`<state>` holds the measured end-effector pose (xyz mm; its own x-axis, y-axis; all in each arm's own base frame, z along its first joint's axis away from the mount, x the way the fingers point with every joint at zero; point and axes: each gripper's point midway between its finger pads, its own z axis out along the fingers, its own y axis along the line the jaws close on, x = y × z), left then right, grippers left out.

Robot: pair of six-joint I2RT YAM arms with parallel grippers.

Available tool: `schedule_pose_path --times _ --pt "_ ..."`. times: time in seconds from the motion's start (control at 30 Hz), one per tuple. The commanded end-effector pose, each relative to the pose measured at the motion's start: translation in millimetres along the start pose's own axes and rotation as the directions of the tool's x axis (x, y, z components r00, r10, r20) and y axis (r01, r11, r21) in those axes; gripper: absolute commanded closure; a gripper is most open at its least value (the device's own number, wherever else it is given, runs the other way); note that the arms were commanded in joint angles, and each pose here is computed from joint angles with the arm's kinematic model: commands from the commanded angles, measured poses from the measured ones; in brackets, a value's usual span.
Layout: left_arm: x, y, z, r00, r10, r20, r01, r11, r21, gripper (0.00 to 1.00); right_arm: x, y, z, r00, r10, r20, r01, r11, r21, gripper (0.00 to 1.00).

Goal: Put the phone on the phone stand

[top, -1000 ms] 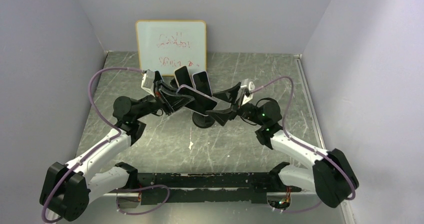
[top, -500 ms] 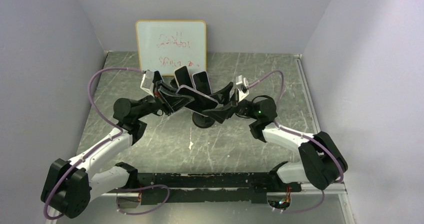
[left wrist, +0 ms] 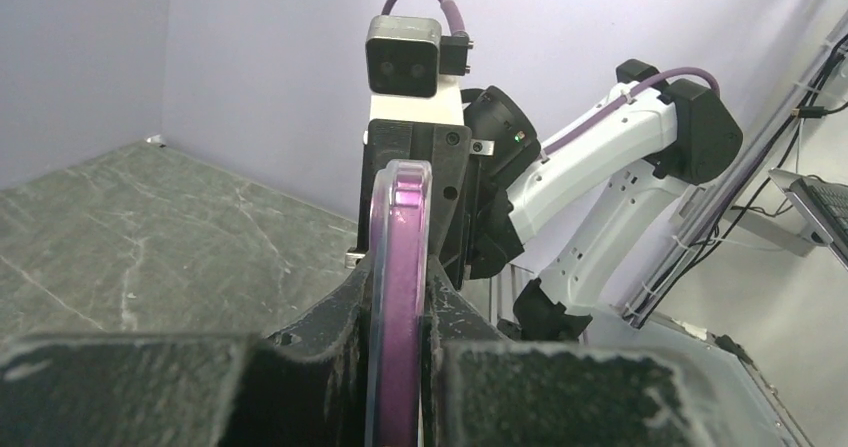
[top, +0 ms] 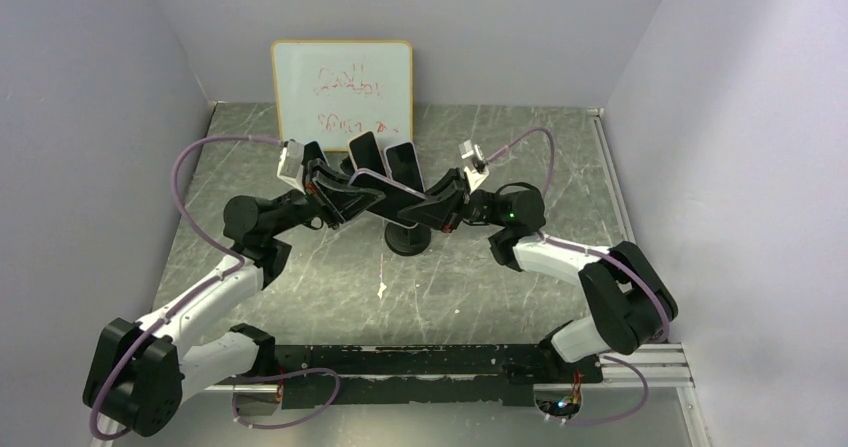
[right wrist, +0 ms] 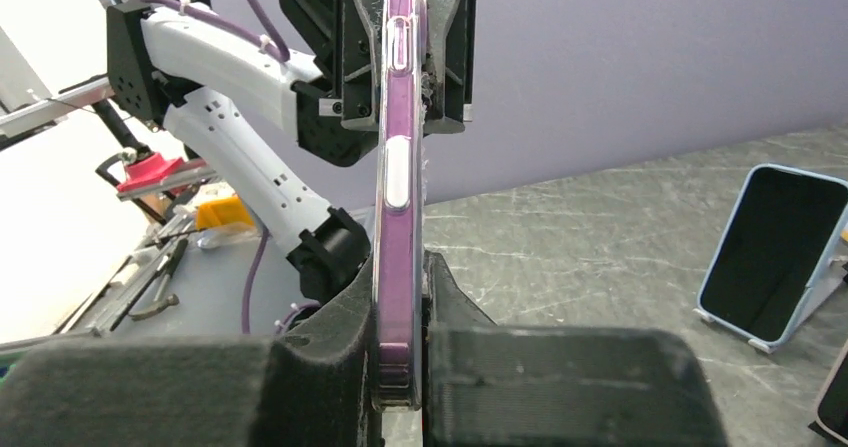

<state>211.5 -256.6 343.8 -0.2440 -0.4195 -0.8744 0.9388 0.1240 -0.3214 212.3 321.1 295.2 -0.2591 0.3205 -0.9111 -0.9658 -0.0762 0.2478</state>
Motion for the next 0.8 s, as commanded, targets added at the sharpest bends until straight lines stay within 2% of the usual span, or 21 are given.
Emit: schedule_pose_path --times 0.0,0.1,0.13,0.17,0.23,0.3,0.33,0.43,0.5,0.57,0.67,0.77 --pt "-14 -12 4 0.997 0.071 0.003 -0.071 0.997 0.031 0.75 -7 -8 2 0.999 -0.035 0.002 0.035 0.999 0.021 1.00" --pt "-5 -1 3 0.991 0.095 -0.091 -0.098 0.995 -0.025 0.49 -4 -12 -2 0.996 -0.057 -0.069 0.061 0.996 0.070 1.00" --pt "-2 3 2 0.985 0.117 -0.126 -0.124 0.991 -0.047 0.46 -4 -12 -4 0.993 -0.066 -0.100 0.075 0.994 0.083 1.00" --pt "-2 7 0 0.977 0.146 -0.157 -0.158 0.985 -0.067 0.47 -4 -11 -5 0.988 -0.074 -0.132 0.086 0.992 0.089 1.00" --pt "2 10 -5 0.955 0.184 -0.232 -0.209 0.974 -0.087 0.67 -7 -7 -8 0.979 -0.085 -0.185 0.105 0.990 0.099 1.00" --pt "4 9 -9 0.936 0.207 -0.286 -0.238 0.968 -0.078 0.74 -9 -4 -11 0.970 -0.086 -0.228 0.112 0.989 0.101 1.00" --pt "7 9 -11 0.927 0.207 -0.313 -0.242 0.967 -0.075 0.73 -10 -3 -12 0.966 -0.085 -0.246 0.113 0.988 0.101 1.00" --pt "26 9 -18 0.902 0.176 -0.394 -0.210 0.977 -0.045 0.53 -9 2 -14 0.958 -0.075 -0.278 0.101 0.992 0.078 1.00" --pt "37 6 -21 0.892 0.156 -0.423 -0.176 0.984 -0.008 0.51 -7 6 -13 0.954 -0.064 -0.294 0.083 0.995 0.052 1.00" --pt "45 -2 -22 0.890 0.139 -0.434 -0.130 0.990 0.050 0.57 -4 8 -13 0.951 -0.057 -0.305 0.068 0.997 0.027 1.00" --pt "52 -14 -24 0.890 0.128 -0.438 -0.077 0.988 0.131 0.71 1 8 -13 0.943 -0.045 -0.329 0.050 0.999 0.007 1.00" --pt "56 -29 -27 0.886 0.141 -0.442 -0.038 0.972 0.233 0.94 2 8 -13 0.937 -0.042 -0.347 0.041 0.999 -0.010 1.00"
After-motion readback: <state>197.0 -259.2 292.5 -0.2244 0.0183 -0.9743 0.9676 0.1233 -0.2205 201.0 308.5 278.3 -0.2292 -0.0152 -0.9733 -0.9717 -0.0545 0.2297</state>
